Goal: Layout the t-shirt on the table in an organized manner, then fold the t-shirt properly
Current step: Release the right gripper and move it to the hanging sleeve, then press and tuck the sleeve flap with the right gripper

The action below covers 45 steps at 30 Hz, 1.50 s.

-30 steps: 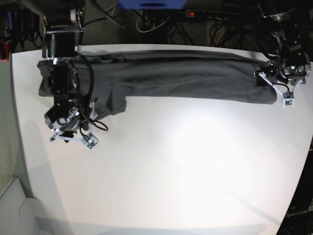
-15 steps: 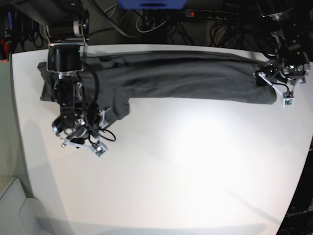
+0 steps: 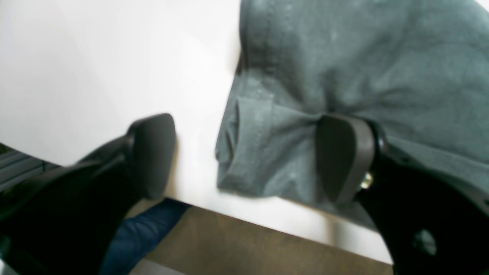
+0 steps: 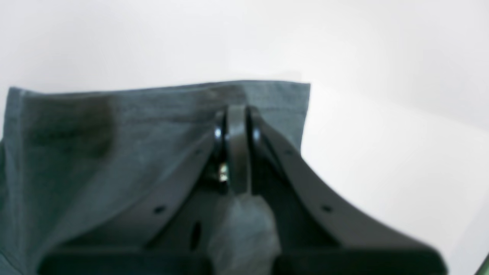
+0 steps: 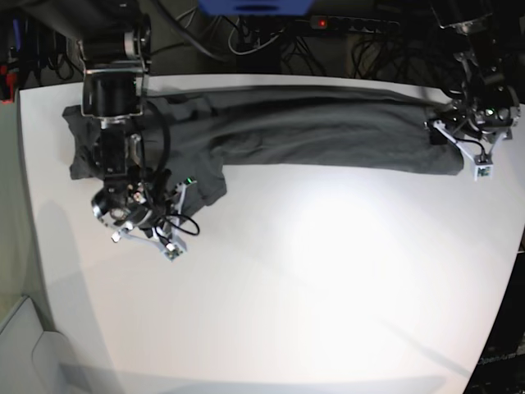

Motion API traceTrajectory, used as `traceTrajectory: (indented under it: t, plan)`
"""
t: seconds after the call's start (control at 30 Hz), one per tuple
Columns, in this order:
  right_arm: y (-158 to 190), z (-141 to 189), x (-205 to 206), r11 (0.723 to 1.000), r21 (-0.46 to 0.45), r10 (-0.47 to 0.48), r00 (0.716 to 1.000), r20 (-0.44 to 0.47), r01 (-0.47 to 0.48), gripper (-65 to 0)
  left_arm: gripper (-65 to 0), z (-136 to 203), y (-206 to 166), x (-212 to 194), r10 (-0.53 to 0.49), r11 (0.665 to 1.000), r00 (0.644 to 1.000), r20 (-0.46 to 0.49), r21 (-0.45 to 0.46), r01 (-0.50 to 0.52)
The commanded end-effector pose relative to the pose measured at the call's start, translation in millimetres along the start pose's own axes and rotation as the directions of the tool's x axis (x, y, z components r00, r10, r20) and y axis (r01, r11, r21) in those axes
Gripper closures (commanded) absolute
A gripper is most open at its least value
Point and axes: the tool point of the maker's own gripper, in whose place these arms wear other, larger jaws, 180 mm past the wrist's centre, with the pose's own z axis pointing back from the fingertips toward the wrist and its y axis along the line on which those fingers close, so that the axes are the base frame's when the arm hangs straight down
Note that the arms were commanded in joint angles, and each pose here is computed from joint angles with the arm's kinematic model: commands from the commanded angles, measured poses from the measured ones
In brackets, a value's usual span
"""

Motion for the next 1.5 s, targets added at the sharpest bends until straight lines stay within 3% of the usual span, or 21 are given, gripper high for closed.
traceTrajectory:
  t: [0.0, 0.1, 0.23, 0.4, 0.7, 0.77, 0.97, 1.07, 1.23, 1.47]
  plan:
    - [6.1, 2.1, -46.0, 0.999, 0.000, 0.047, 0.982, -0.185, -0.048, 0.0, -56.7, 0.9, 4.2, -3.0, -0.011, 1.000, 1.000, -0.020, 0.017, 0.011]
    - [-4.3, 21.4, -29.1, 0.995, -0.068, 0.061, 0.990, -0.125, -0.070, 0.0, -56.7, 0.9, 4.2, -3.6, -0.011, 1.000, 1.000, -0.023, 0.017, 0.011]
    - [-19.5, 47.1, -13.1, 0.986, -0.148, 0.067, 0.992, -0.109, -0.083, 0.0, -56.7, 0.9, 3.5, -2.8, -0.009, 1.000, 1.000, -0.019, 0.013, 0.009]
    - [-30.1, 69.1, 2.2, 0.978, -0.207, 0.020, 0.997, -0.073, -0.035, 0.0, -56.7, 0.9, 3.2, -2.7, -0.008, 1.000, 1.000, -0.018, 0.011, 0.009]
    - [-33.2, 86.0, -2.9, 0.970, -0.243, -0.015, 0.991, -0.131, -0.018, -0.9, -56.7, 1.0, 5.2, -4.7, -0.012, 1.000, 1.000, -0.022, 0.016, 0.013]
    - [-31.0, 85.4, -2.2, 0.971, -0.239, -0.016, 0.991, -0.133, -0.017, -5.9, -56.7, 1.0, 5.2, -4.7, -0.012, 1.000, 1.000, -0.022, 0.016, 0.013]
    - [-32.2, 85.7, -3.4, 0.970, -0.241, -0.022, 0.991, -0.134, -0.011, -35.2, -56.7, 1.1, 5.9, -5.2, -0.013, 1.000, 1.000, -0.023, 0.017, 0.014]
    - [-31.4, 83.5, -6.0, 0.972, -0.235, -0.025, 0.990, -0.142, -0.009, -45.3, -56.7, 1.3, 5.3, -5.0, -0.013, 1.000, 1.000, -0.022, 0.016, 0.013]
    - [-29.5, 57.8, -21.8, 0.984, -0.161, -0.114, 0.973, -0.201, 0.082, -48.6, -56.7, 6.9, 4.2, 1.8, -0.018, 1.000, 1.000, 0.002, 0.020, 0.018]
    - [-30.2, 34.8, -49.2, 0.973, -0.092, -0.228, 0.933, -0.277, 0.211, -48.5, -56.7, 12.9, 5.7, 9.1, -0.027, 0.999, 0.999, 0.024, 0.031, 0.026]
